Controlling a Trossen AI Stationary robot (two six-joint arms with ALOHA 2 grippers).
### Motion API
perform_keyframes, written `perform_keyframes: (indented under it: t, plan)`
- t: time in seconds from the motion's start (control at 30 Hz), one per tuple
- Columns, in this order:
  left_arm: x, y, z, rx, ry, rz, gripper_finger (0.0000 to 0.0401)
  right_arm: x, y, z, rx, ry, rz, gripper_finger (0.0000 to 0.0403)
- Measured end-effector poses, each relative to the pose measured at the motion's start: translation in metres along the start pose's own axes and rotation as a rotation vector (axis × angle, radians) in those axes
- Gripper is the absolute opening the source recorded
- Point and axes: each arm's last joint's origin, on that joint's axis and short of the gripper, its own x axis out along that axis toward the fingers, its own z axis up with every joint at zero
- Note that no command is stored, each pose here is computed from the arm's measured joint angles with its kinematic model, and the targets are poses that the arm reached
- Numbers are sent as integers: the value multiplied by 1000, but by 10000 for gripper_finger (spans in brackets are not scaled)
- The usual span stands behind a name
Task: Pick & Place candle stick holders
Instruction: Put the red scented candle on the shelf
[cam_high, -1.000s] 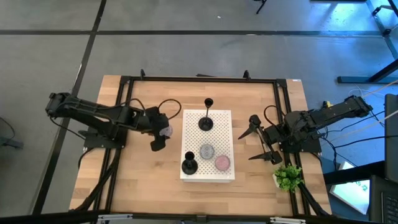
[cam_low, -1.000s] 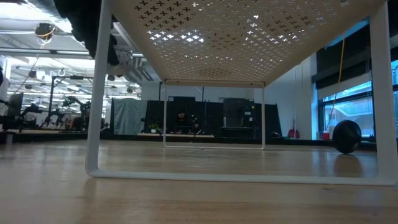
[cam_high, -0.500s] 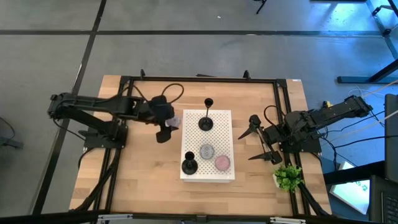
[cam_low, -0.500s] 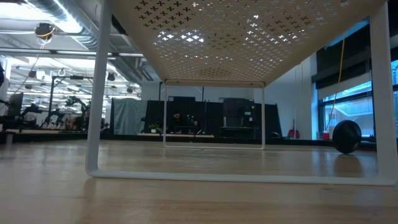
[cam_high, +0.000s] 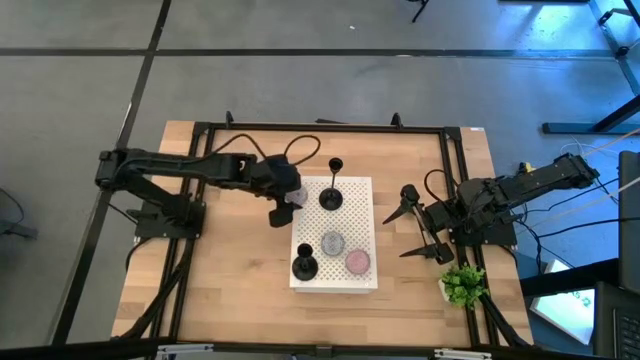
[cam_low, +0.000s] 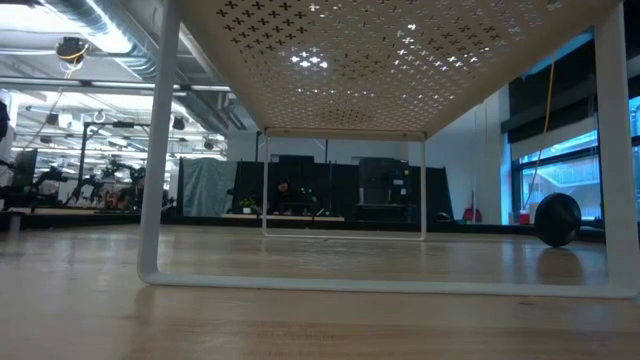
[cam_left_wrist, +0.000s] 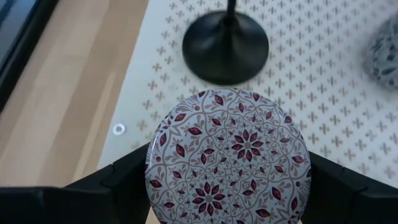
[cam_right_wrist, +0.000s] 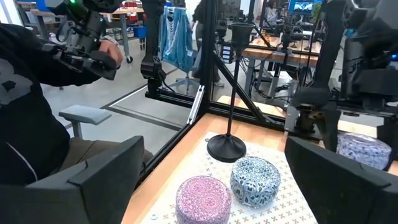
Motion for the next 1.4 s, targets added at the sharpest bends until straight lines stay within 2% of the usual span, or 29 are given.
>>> perform_keyframes:
  t: [0.27, 0.77, 1.4]
  plan:
    - [3, 8, 3, -18, -15, -25, 297, 0, 0, 0, 0, 0, 0, 392]
    - [20, -1, 3, 20, 6, -14, 297, 0, 0, 0, 0, 1, 0, 393]
    - [23, -2, 4, 22, 2, -42, 297, 0, 0, 0, 0, 0, -3, 393]
